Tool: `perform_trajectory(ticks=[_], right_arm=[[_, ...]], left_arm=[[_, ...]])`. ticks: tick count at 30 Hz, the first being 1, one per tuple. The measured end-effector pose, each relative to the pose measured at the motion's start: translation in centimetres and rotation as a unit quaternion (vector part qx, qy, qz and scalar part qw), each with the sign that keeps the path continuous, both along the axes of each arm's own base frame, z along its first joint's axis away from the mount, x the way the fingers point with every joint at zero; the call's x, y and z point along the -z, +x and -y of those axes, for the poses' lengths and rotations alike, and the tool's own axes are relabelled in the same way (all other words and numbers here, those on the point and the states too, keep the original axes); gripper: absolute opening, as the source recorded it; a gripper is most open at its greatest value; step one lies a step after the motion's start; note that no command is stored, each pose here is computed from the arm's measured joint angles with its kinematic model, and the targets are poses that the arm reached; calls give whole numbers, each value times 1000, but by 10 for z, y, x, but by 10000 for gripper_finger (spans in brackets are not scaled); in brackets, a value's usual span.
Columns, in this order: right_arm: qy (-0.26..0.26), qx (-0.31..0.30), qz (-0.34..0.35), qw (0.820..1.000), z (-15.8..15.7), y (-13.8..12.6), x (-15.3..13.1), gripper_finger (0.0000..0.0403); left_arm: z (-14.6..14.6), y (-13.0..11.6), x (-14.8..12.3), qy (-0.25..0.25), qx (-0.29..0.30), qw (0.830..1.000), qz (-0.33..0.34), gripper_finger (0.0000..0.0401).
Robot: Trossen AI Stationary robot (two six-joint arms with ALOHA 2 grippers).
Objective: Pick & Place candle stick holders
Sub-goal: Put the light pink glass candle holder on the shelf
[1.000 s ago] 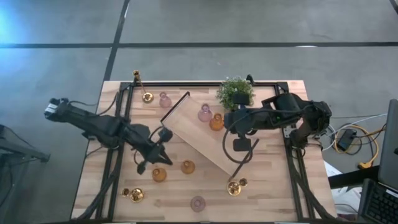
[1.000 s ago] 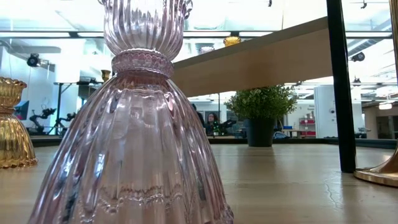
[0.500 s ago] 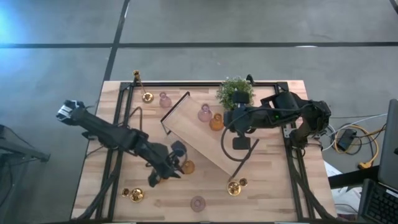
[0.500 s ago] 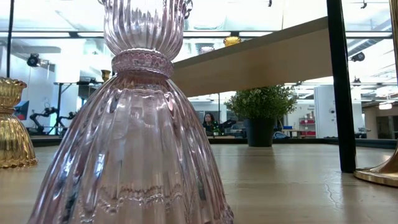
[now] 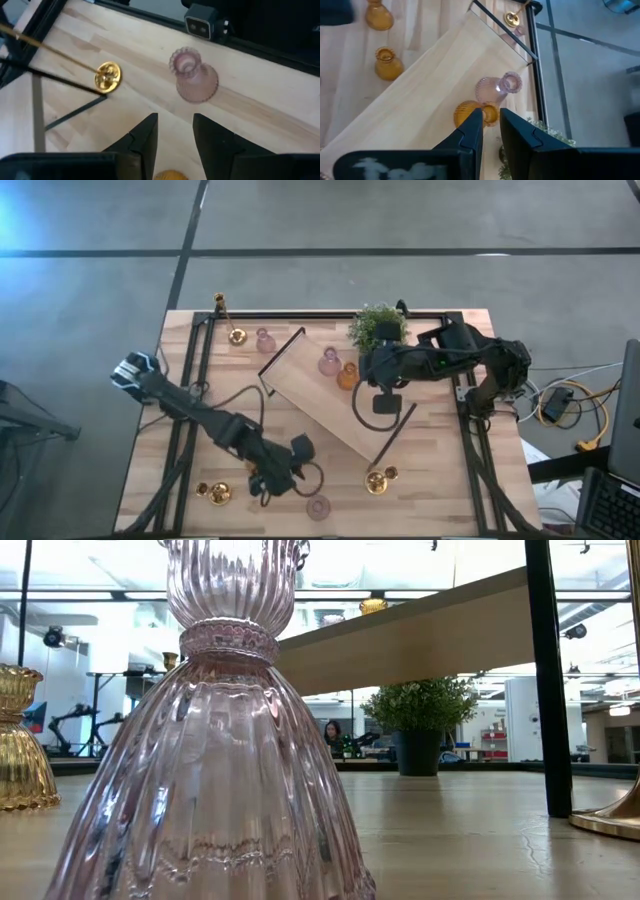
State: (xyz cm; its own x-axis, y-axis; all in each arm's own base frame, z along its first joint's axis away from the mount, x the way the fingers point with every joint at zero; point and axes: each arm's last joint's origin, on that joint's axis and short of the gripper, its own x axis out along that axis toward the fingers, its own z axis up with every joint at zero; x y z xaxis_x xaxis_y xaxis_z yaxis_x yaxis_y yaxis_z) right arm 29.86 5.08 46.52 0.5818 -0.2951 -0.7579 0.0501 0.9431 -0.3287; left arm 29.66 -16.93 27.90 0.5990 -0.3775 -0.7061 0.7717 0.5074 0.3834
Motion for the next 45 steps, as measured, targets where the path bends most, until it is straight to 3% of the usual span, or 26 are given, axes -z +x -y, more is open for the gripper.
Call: perform_trajectory(ticks=[15, 45], right_arm=[[0, 34, -1, 999, 21, 3, 0, 73], [3, 39, 2, 999, 22, 3, 0, 81]], left_arm=[[49, 20, 19, 56, 10, 998, 7, 128], [69, 32, 55, 62, 71, 995, -14, 126]])
